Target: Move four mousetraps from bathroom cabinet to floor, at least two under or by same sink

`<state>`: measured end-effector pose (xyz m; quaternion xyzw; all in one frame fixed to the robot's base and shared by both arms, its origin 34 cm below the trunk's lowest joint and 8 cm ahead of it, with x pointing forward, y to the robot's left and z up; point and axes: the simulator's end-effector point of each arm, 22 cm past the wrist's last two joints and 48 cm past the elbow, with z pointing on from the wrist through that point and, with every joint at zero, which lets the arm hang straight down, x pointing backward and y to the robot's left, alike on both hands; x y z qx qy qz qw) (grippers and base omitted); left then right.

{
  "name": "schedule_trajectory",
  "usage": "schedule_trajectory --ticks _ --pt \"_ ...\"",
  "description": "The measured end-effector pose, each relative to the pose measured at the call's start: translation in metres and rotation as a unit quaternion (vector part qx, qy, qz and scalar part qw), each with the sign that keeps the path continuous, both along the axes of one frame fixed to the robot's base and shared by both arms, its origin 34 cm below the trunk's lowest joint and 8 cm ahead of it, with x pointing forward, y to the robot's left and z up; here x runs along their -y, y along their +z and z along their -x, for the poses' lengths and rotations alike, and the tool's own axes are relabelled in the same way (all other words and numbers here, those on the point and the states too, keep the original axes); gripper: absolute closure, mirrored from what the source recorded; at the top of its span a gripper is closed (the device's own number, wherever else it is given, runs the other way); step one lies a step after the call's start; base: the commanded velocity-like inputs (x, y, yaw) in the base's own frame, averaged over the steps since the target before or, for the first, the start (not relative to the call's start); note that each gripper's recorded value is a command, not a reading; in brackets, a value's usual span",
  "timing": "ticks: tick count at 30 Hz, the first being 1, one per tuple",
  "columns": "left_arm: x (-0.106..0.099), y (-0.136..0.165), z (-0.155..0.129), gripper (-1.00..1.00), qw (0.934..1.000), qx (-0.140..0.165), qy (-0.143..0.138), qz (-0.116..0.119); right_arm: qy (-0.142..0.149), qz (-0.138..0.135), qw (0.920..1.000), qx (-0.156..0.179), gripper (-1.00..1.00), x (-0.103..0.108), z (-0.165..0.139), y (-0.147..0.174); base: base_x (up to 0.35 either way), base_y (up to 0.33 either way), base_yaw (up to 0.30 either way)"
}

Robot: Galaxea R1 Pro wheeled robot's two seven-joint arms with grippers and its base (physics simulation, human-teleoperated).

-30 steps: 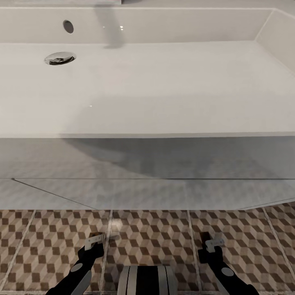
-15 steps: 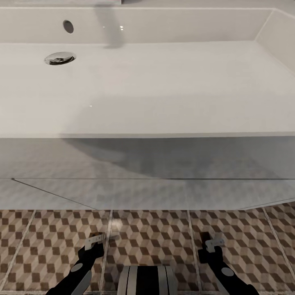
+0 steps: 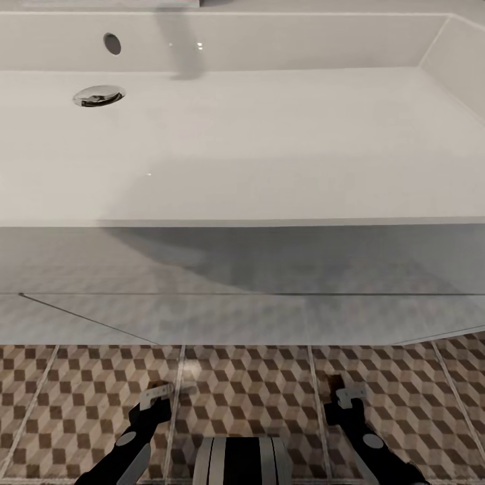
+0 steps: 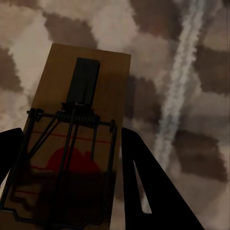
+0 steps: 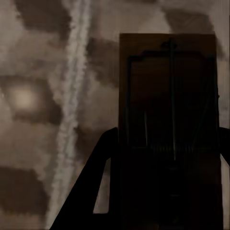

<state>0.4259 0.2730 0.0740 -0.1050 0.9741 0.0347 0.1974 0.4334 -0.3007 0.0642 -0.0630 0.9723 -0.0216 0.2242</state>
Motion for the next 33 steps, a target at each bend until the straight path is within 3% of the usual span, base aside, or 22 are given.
schedule_trajectory --ticks 8,12,17,28,33 --pt "0.004 0.007 -0.022 1.00 0.9998 0.018 -0.002 0.005 0.003 -0.007 0.9988 0.048 1.00 -0.008 -0.044 0.017 0.000 0.000 0.000" --pt "0.001 0.009 -0.032 1.00 0.9997 0.026 -0.003 0.003 0.004 -0.009 0.9984 0.056 1.00 -0.010 -0.051 0.019 0.000 0.000 0.000" --pt "0.007 0.022 -0.066 1.00 0.9982 0.059 -0.003 0.010 0.005 -0.011 0.9980 0.062 1.00 -0.011 -0.055 0.022 0.000 0.000 0.000" --pt "0.021 0.050 -0.115 1.00 0.9929 0.116 -0.003 0.027 0.005 -0.014 0.9953 0.095 1.00 -0.016 -0.083 0.036 0.000 0.000 0.000" --pt "0.021 0.057 -0.124 1.00 0.9915 0.127 -0.002 0.028 0.005 -0.014 0.9950 0.099 1.00 -0.016 -0.085 0.037 0.000 0.000 0.000"
